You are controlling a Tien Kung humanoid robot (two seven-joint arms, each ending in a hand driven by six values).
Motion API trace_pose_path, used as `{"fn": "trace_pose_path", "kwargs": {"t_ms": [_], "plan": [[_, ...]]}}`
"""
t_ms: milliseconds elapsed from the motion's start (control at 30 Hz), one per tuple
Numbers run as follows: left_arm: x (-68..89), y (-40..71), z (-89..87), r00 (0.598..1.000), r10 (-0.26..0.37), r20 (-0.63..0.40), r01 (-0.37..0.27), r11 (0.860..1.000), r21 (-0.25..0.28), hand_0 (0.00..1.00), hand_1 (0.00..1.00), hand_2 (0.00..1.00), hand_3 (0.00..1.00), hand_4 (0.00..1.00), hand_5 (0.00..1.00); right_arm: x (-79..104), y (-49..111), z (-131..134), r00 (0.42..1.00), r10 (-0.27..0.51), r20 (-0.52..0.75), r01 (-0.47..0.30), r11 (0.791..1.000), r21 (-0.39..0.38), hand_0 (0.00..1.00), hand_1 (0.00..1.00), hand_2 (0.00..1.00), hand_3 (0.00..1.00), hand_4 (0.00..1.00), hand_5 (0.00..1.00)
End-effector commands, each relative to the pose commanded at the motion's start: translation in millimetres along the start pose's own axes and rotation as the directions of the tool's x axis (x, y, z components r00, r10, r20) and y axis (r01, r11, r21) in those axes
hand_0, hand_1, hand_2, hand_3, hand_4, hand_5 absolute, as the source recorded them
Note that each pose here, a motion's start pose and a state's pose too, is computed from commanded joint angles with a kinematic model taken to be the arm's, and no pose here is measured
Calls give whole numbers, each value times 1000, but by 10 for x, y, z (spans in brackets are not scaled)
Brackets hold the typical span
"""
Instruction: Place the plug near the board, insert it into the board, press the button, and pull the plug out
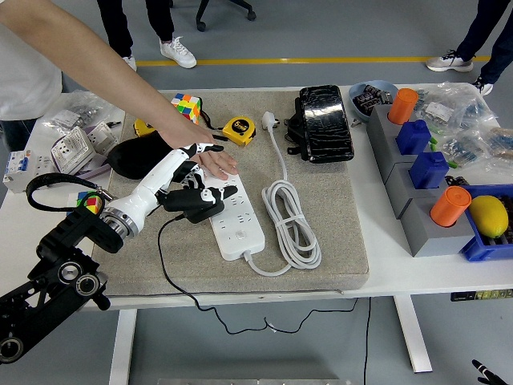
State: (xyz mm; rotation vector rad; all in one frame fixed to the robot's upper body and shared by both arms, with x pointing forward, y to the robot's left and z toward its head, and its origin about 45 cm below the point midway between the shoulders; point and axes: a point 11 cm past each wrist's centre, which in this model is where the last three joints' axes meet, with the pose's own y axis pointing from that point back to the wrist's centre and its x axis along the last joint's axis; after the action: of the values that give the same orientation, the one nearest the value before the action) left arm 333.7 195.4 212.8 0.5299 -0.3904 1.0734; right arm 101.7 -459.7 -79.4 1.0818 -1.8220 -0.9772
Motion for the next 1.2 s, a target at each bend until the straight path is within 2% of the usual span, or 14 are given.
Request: {"fn": "trace_pose_path", "kwargs": {"t_ms": [167, 200, 367, 400, 433, 767, 1000, 1200], "plan": [[-49, -2, 29, 995, -59, 83, 57, 998, 27, 73, 97, 174, 842, 623, 39, 8, 0, -2, 1000, 2, 1, -2, 1000, 0, 569, 640, 618, 549, 959, 530], [-59, -3, 31, 992, -73, 101, 69, 997, 35, 68, 89, 162, 835, 776, 2, 8, 0, -2, 1000, 2, 2, -2, 1000, 0, 570, 639, 618, 549, 960, 530], [-132, 4, 26, 978, -137, 159, 127, 989, 75, 68, 89, 162, 835, 776, 2, 8, 1, -3, 1000, 1, 3, -1, 1000, 0, 570, 639, 618, 549, 960, 530], [-145, 4, 24, 975, -146, 167, 134, 988, 80, 62, 83, 152, 827, 728, 2, 8, 0, -7, 1000, 1, 3, -1, 1000, 1, 569, 639, 618, 549, 960, 529], [-167, 4, 20, 971, -159, 178, 145, 985, 88, 62, 83, 152, 827, 728, 2, 8, 0, -11, 1000, 1, 4, -1, 1000, 2, 569, 639, 618, 549, 960, 529], [-296, 11, -40, 942, -230, 245, 199, 969, 146, 61, 86, 151, 823, 730, 2, 8, 0, -17, 1000, 2, 6, -2, 1000, 3, 569, 639, 609, 549, 959, 528], [-394, 26, -122, 914, -302, 270, 251, 946, 206, 61, 88, 152, 805, 740, 2, -3, -1, -18, 1000, -1, 6, 1, 1000, 3, 569, 639, 608, 549, 959, 529], [-431, 30, -191, 903, -338, 265, 275, 929, 247, 61, 92, 154, 796, 755, 2, 1, -1, -33, 1000, 0, 8, 0, 1000, 7, 569, 639, 607, 549, 959, 528]]}}
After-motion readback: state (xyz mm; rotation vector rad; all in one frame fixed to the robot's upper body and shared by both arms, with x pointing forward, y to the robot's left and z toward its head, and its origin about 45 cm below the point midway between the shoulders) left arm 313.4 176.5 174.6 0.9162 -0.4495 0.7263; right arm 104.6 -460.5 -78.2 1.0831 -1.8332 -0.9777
